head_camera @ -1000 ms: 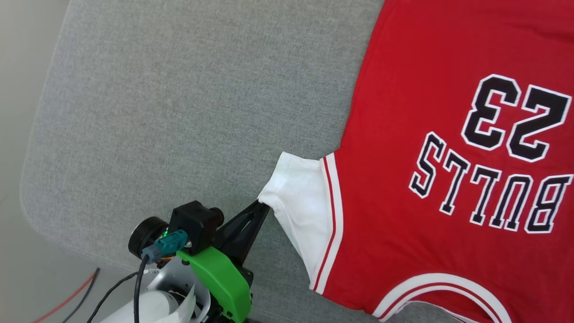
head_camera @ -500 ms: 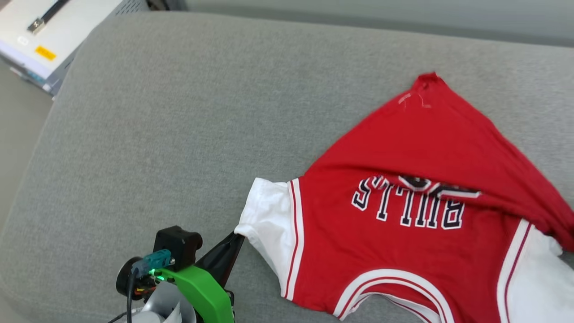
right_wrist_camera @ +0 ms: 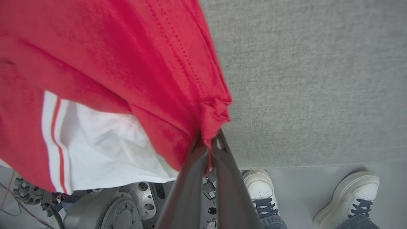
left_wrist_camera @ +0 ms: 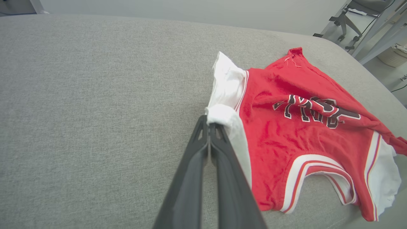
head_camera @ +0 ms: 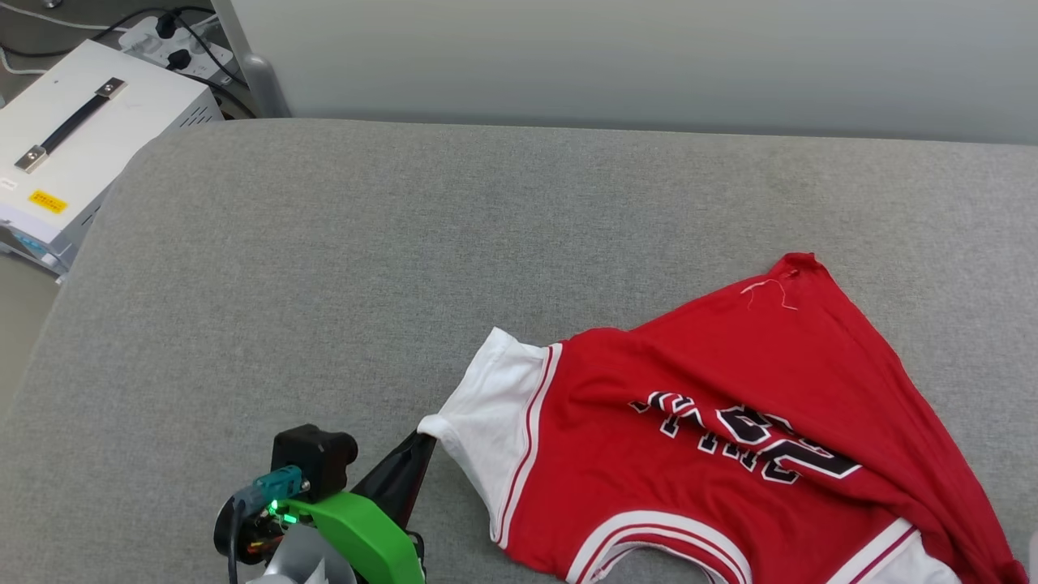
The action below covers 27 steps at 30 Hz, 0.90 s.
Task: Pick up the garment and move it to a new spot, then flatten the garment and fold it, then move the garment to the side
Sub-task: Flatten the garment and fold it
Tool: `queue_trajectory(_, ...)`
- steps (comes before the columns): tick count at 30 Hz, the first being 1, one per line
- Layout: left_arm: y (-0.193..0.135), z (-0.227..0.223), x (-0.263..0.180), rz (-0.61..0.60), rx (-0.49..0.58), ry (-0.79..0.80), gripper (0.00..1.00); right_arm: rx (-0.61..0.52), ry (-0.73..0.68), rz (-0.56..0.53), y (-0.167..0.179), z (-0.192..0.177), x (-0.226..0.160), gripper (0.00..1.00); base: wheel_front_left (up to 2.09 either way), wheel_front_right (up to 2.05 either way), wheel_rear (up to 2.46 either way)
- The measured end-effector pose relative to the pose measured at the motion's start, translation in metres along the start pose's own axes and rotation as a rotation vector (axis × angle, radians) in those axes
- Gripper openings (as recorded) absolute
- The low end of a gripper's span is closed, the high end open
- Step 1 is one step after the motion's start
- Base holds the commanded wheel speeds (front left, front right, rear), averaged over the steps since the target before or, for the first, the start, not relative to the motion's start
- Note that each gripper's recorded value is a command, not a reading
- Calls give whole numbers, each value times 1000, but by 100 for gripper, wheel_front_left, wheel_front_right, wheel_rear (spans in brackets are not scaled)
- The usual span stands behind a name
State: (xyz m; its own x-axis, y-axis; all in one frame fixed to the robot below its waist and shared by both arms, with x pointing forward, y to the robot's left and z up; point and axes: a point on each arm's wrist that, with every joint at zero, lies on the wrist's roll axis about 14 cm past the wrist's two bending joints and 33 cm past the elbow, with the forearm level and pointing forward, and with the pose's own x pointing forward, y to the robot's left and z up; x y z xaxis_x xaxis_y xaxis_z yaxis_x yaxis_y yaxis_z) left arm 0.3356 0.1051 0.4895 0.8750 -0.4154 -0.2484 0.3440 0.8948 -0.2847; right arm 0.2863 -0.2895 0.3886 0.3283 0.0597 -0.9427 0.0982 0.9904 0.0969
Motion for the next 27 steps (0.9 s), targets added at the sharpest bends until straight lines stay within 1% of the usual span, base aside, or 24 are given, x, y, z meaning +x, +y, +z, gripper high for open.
queue_trajectory(3,-2,0,1,-5,-1,0,0,16,15,9,2,-10,2,0,0,0,0)
queue_trajectory(6,0,-2,2,-3,-4,6,0,14,20,12,4,-10,4,0,0,0,0)
queue_trajectory(7,0,-2,3,-1,-5,8,0,9,18,14,6,-9,5,18,0,0,0)
queue_trajectory(8,1,-3,3,0,-6,9,0,5,12,15,7,-7,5,100,0,0,0)
queue_trajectory(11,2,-4,4,3,-7,13,0,-12,-9,21,11,1,5,100,0,0,0)
queue_trajectory(13,3,-5,4,4,-10,18,0,-31,-40,26,14,14,1,100,0,0,0)
queue_trajectory(15,3,-7,4,4,-14,24,0,-51,-86,39,19,34,-5,100,0,0,0)
queue_trajectory(18,2,-7,6,-1,-13,26,0,-72,-171,86,34,70,-16,100,0,0,0)
queue_trajectory(21,3,-6,10,-4,-19,26,0,-134,-247,99,47,108,-28,100,0,0,0)
queue_trajectory(24,6,-7,14,-1,-22,33,0,-184,-292,131,68,140,-31,100,0,0,0)
queue_trajectory(27,9,-8,19,2,-30,40,0,-237,-303,151,89,164,-25,100,0,0,0)
